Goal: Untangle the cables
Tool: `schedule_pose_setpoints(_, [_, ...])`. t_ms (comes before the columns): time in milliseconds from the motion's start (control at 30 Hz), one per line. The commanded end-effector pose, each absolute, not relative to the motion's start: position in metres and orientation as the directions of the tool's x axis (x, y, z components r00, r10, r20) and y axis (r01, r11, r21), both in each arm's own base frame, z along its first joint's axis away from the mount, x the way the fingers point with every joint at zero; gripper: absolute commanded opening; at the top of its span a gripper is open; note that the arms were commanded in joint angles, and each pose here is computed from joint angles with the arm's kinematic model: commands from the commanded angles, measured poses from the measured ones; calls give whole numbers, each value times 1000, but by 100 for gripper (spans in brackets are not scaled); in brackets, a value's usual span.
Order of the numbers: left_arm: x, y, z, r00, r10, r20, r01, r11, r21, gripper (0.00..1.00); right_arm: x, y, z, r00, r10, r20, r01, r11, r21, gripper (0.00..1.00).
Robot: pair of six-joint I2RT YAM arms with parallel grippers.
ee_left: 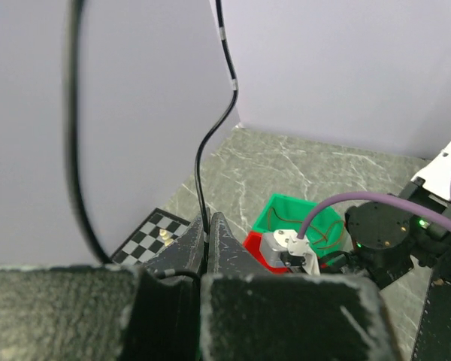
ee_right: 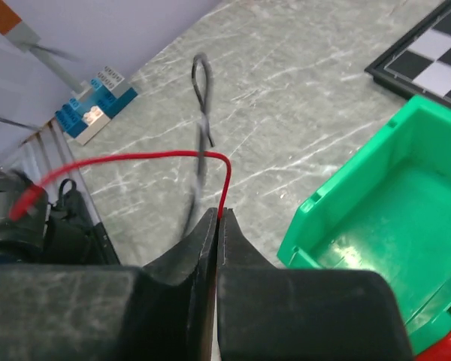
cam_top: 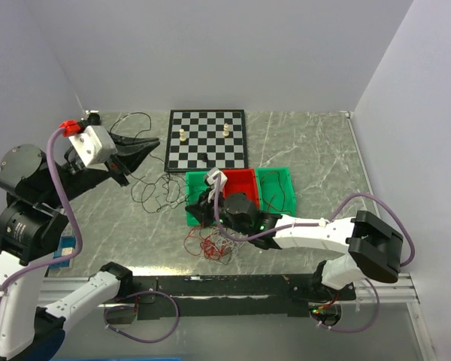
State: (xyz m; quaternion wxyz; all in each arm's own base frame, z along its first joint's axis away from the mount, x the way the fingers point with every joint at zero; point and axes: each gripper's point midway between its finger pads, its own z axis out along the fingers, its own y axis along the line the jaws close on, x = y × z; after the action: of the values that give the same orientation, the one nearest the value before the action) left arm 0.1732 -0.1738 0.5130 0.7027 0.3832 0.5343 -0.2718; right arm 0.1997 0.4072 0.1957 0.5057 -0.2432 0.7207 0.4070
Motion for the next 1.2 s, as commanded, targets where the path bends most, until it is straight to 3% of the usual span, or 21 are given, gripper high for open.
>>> schedule_pose_setpoints(0, [168, -160, 550, 386, -25, -922, 721, 631, 285, 1, 189, 398, 210, -418, 106, -902, -738, 539, 406, 0])
schedule_pose_setpoints(333, [172, -108, 644, 657, -71, -751, 426, 856, 293, 1, 126, 314, 106, -635, -88, -768, -576, 716, 395, 0])
schedule_pose_setpoints(500, [163, -129, 646, 644, -72, -762, 514, 778, 361, 1, 115, 300, 102, -635, -115, -764, -572, 735, 365, 0])
schedule_pose_setpoints(533, [159, -135, 642, 633, -76, -771, 546, 750, 374, 1, 120, 300, 111, -611, -111, -784, -579, 737, 348, 4])
schedule_pose_setpoints(700, [150, -156, 614, 554, -79, -829, 669, 635, 387, 1, 147, 309, 201, -411, -54, -910, -651, 717, 251, 52])
schedule_pose_setpoints(800, [147, -163, 599, 517, -69, -853, 712, 588, 384, 1, 158, 315, 271, -259, 9, -966, -698, 690, 194, 73])
schedule_pose_setpoints(967, [150, -166, 585, 481, -70, -874, 734, 578, 358, 1, 158, 320, 347, -64, 77, -995, -773, 626, 98, 83])
schedule_pose_setpoints(1167, [151, -170, 575, 445, -72, -892, 761, 556, 335, 1, 153, 330, 376, 58, 72, -996, -820, 573, -6, 86])
